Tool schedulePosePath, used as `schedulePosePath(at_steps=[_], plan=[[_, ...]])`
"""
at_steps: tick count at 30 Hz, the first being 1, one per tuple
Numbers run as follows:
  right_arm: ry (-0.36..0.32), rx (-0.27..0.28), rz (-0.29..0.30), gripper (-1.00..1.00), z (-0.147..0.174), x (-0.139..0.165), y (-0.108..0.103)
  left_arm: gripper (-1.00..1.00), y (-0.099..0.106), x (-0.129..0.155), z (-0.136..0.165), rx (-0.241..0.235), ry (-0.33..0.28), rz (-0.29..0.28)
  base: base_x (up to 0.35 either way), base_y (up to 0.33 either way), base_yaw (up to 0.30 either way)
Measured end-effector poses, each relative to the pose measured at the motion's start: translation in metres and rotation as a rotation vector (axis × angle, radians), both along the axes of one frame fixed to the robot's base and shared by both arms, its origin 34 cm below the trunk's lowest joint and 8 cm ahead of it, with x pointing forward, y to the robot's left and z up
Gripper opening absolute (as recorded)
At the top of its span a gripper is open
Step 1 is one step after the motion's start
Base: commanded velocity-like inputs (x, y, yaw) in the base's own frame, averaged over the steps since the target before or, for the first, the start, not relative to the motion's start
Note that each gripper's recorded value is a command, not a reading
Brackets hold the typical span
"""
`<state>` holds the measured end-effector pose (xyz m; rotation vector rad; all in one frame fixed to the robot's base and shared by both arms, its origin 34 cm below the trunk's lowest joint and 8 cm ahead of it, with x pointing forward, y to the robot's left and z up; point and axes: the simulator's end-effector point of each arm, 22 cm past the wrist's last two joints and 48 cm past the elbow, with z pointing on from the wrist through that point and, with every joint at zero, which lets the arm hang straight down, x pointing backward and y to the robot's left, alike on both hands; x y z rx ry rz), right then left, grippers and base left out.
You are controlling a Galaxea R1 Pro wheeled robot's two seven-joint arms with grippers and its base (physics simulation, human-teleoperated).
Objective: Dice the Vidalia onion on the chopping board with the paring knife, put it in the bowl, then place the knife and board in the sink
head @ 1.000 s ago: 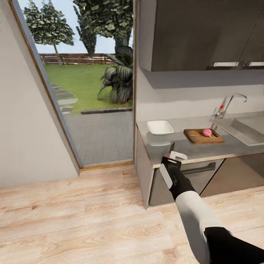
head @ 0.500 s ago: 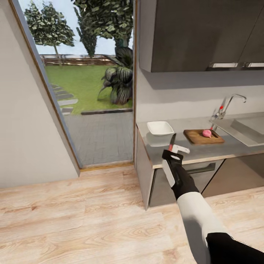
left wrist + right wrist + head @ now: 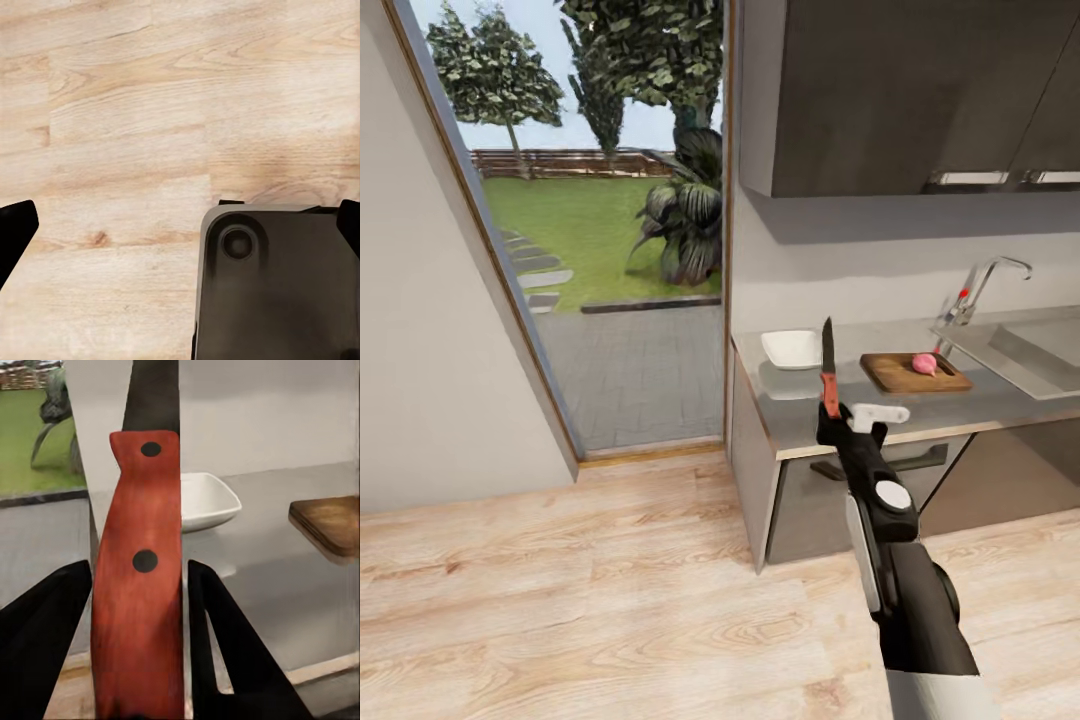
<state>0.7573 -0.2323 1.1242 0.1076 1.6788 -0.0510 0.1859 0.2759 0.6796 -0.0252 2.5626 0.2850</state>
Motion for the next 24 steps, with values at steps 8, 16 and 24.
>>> schedulePosePath(at_steps=[8,16,24], plan=[[-0.151,-0.279,-0.008,-1.00,0.012,-0.033,-0.004,1.00,0.000,0.001,0.000,-0.001,-0.002,0.000,0.000,0.000,0.000],[-0.176,-0.334,0.001,-1.00,0.011,-0.042,-0.002,1.00,-0.001,0.002,0.000,-0.002,-0.004,-0.001,0.002,-0.002,0.000],[-0.172,-0.337,0.000,-1.00,0.010,-0.043,-0.002,1.00,0.000,0.005,0.000,-0.001,-0.008,-0.001,0.169,-0.172,0.000]])
